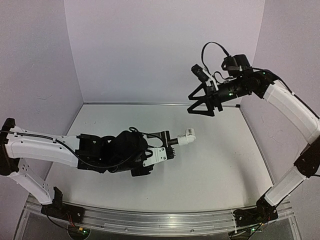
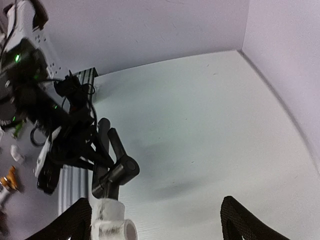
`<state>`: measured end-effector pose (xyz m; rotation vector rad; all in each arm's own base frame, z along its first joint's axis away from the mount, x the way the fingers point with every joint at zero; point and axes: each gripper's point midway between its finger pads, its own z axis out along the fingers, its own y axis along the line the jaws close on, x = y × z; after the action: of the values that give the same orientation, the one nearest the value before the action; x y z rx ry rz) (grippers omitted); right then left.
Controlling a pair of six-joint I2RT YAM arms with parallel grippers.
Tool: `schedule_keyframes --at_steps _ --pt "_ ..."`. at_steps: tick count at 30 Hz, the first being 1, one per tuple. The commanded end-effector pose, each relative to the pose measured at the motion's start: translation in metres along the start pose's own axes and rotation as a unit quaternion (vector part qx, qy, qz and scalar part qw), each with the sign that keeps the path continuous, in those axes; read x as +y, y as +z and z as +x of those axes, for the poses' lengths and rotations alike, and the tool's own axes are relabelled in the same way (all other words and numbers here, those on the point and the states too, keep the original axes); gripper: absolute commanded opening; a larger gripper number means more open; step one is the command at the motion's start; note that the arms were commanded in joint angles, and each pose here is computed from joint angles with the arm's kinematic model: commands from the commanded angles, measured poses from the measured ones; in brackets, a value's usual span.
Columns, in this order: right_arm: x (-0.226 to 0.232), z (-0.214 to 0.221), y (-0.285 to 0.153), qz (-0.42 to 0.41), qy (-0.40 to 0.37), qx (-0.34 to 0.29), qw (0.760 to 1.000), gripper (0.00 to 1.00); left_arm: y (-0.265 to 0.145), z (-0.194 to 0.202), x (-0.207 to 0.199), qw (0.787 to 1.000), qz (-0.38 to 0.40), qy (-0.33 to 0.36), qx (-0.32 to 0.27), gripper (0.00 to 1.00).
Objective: Install the water faucets
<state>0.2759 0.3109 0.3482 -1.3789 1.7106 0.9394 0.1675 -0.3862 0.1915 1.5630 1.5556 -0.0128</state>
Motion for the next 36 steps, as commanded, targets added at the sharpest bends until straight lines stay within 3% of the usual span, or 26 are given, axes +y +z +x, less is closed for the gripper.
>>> schedule_keyframes --at_steps 1,6,13,15,26,32,36 --pt "0.030 -0.015 -0.035 0.027 -0.259 -0.011 0.965 0.87 -0.037 -0.040 0.025 0.986 0.060 -0.129 -0.085 0.00" --pt "0.060 0.037 -0.033 -0.005 -0.430 0.074 0.900 0.87 -0.053 -0.048 0.028 0.972 0.115 -0.164 -0.120 0.00" --pt "0.075 0.051 -0.022 -0.002 -0.552 0.077 0.830 0.89 -0.073 -0.067 0.015 0.954 0.188 -0.171 -0.162 0.00" --pt "0.077 0.053 -0.016 -0.007 -0.567 0.074 0.820 0.90 -0.074 -0.070 0.010 0.950 0.206 -0.170 -0.163 0.00" --pt "0.082 0.062 0.011 -0.035 -0.548 0.069 0.833 0.84 -0.081 -0.085 -0.002 0.934 0.259 -0.165 -0.183 0.00" --pt "0.081 0.050 0.019 -0.033 -0.486 0.055 0.872 0.66 -0.079 -0.087 0.002 0.936 0.245 -0.163 -0.192 0.00" --pt "0.081 0.050 0.021 -0.036 -0.453 0.057 0.889 0.47 -0.074 -0.084 0.012 0.945 0.209 -0.161 -0.192 0.00"
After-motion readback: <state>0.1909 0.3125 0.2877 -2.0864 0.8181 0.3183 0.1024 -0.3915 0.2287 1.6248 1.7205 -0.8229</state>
